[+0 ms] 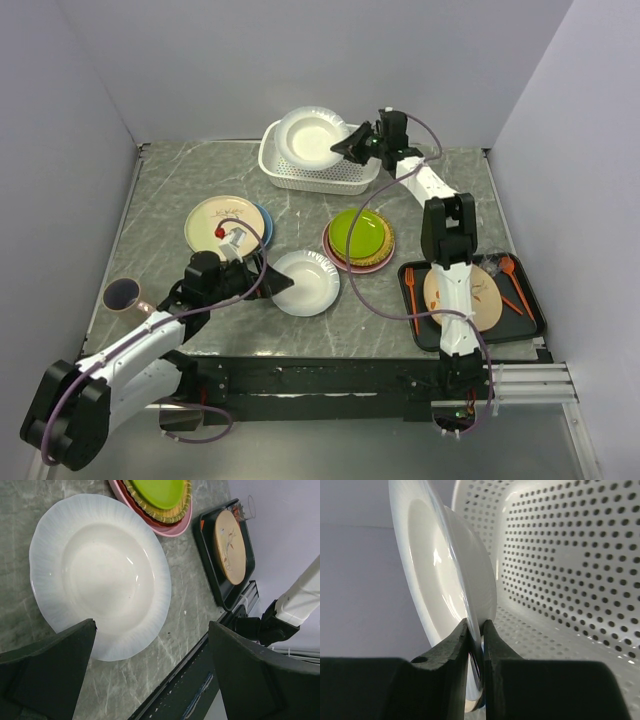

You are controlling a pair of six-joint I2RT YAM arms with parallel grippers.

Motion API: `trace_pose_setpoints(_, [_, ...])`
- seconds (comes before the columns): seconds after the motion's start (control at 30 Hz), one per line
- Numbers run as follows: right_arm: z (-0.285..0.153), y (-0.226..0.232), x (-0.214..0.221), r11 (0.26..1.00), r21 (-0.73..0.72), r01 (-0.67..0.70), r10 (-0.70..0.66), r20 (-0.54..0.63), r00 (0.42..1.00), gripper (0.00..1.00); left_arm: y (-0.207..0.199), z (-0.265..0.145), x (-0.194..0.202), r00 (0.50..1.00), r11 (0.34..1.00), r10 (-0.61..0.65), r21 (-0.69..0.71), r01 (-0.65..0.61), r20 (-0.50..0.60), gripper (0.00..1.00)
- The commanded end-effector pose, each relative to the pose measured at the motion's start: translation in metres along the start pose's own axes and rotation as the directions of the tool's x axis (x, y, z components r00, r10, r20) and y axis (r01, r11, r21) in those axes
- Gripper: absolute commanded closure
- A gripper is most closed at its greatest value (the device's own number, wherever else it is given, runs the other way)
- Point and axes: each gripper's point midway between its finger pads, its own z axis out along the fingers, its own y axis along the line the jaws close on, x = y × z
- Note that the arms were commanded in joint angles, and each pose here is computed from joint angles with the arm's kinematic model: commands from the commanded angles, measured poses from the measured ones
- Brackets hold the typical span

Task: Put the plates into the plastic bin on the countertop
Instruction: Place the plate in the plastic bin.

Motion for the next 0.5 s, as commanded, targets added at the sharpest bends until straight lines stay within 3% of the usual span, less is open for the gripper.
trace_pose_setpoints(0.0, [-0.011, 0.056, -0.038, 0.988, -0.129, 0.084, -0.069, 0.117, 0.991, 1.00, -0.015, -0.001, -0.013, 0.998, 0.998, 0.056, 0.040, -0.057, 0.026, 0.01])
trace_pose_setpoints(0.47, [-0.005, 0.036, -0.047, 0.995, -0.073, 0.074, -0.062, 0.150, 0.987, 1.00, -0.012, 0.003, -0.005, 0.999, 0.998, 0.049, 0.050, -0.049, -0.007, 0.01])
